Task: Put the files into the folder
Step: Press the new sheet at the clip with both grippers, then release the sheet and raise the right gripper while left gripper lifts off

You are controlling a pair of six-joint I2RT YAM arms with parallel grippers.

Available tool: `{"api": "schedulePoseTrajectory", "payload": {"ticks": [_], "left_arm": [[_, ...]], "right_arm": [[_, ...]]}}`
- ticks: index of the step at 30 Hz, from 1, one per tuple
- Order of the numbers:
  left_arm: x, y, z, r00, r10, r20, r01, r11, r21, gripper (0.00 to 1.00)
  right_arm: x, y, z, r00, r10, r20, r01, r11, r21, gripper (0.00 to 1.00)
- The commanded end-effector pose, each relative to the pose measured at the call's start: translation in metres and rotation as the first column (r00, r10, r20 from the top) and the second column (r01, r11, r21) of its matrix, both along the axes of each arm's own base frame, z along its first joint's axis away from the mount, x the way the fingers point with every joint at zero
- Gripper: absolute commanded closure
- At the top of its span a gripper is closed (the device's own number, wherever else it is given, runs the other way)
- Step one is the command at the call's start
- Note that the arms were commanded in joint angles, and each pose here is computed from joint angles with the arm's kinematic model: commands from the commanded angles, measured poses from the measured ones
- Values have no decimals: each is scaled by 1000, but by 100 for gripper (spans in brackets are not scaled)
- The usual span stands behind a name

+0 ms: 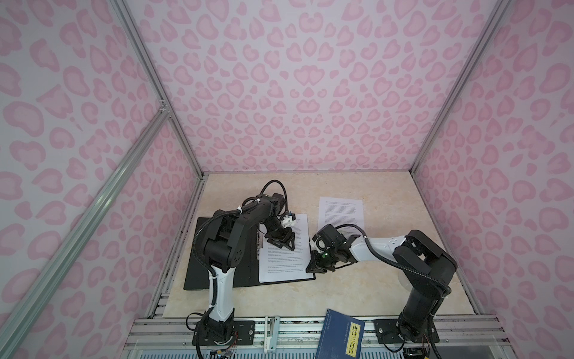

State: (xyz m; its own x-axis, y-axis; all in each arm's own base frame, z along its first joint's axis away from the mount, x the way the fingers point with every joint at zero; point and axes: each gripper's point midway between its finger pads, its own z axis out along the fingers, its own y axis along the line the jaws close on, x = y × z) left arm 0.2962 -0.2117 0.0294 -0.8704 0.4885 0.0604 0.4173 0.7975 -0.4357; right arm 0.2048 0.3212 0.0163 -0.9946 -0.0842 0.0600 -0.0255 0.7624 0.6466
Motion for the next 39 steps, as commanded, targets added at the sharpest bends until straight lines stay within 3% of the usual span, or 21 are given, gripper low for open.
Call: {"api": "schedulePoseTrajectory", "payload": {"ticks": [1, 26, 32, 39], "left_arm": [[-4, 9, -6, 1000, -10, -14, 10, 999, 50, 33], [-5, 11, -9, 1000, -5, -28, 7, 998, 57, 34], [-2, 9, 0, 1000, -6, -17, 7, 999, 45, 33], [9, -1, 39, 999, -2, 38, 3, 1000, -14, 27]], "right_arm": [[-6, -8, -13, 1000, -4, -19, 3, 999, -44, 90], [-30, -42, -21, 999, -7, -35, 3, 991, -133, 90], [-13, -31, 13, 998, 6, 59, -1, 997, -79, 88], [31, -35, 67, 978, -29, 207, 44, 997, -67, 84]]}}
